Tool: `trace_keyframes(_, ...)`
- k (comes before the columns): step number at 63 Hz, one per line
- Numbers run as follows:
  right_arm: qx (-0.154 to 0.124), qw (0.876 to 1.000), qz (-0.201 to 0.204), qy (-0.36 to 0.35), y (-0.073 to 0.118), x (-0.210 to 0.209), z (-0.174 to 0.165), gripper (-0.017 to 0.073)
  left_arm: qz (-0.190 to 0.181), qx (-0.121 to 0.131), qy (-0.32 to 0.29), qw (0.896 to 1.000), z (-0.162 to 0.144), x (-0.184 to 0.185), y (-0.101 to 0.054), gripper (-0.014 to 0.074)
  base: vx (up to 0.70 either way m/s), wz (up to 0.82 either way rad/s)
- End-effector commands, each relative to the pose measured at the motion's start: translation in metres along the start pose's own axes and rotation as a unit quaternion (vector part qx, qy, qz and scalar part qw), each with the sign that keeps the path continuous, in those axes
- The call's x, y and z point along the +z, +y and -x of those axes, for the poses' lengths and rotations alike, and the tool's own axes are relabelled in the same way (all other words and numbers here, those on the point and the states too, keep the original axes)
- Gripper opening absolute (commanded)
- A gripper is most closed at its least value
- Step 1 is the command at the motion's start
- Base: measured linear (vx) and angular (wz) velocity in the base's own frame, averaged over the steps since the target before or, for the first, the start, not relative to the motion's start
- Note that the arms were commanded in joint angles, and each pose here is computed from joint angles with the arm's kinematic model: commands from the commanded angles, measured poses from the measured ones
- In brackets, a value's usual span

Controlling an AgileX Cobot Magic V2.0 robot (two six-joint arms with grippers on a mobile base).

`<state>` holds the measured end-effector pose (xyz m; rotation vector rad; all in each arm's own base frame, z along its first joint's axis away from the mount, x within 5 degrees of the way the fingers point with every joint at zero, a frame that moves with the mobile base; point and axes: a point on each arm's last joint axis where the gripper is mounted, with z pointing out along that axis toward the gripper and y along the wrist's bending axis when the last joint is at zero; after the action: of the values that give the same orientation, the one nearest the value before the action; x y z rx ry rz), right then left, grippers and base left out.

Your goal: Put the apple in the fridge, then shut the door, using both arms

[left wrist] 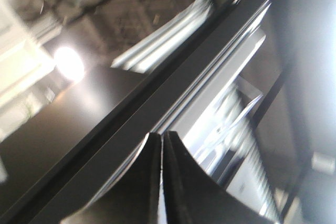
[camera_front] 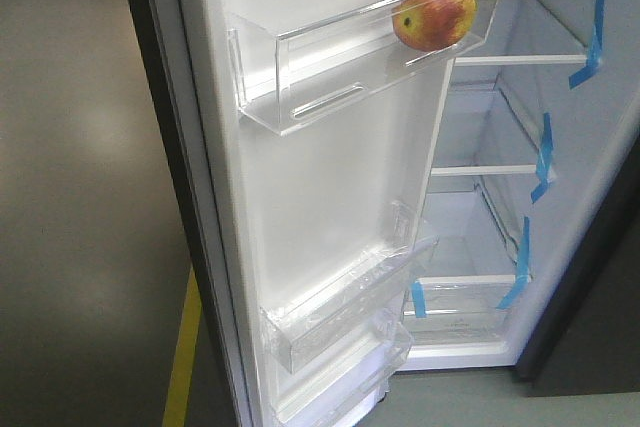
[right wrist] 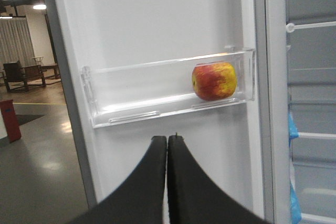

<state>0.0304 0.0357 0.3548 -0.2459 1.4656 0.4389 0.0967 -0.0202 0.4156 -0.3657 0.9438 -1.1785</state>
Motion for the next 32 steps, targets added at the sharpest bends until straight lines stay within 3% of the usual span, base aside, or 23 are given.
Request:
trace_keyframes(1,0.004,1.000,0.007,-0.003,0.002,0.000,0.008,-0.0004,-0.030,-0.003,0.057,0.998,-0.008,0.042,0.011,-0.0006,0.00,0.00)
trace_keyframes(6,-0.015,1.000,0.008,0.006,0.003,0.000,0.006,-0.0004,-0.026,0.012,0.091,0.995,-0.014,0.075,0.028,-0.0006,0.00,0.00)
trace_keyframes(8,-0.023,1.000,0.007,0.007,0.003,0.000,0.006,-0.0003,-0.024,0.004,0.102,0.994,-0.017,0.090,0.037,-0.0006,0.00,0.00)
trace_keyframes(15,-0.026,1.000,0.009,0.006,0.003,0.000,0.006,-0.0003,-0.040,-0.059,0.130,0.989,-0.028,0.136,0.073,-0.0006,0.00,0.00)
trace_keyframes(23,-0.023,1.000,0.013,0.009,0.004,0.000,0.006,-0.0003,-0.079,-0.093,0.155,0.980,-0.039,0.177,0.107,-0.0006,0.00,0.00)
trace_keyframes(32,-0.023,1.000,0.011,0.007,0.003,0.000,0.006,-0.0003,-0.104,-0.194,0.178,0.959,-0.052,0.214,0.145,-0.0004,0.00,0.00)
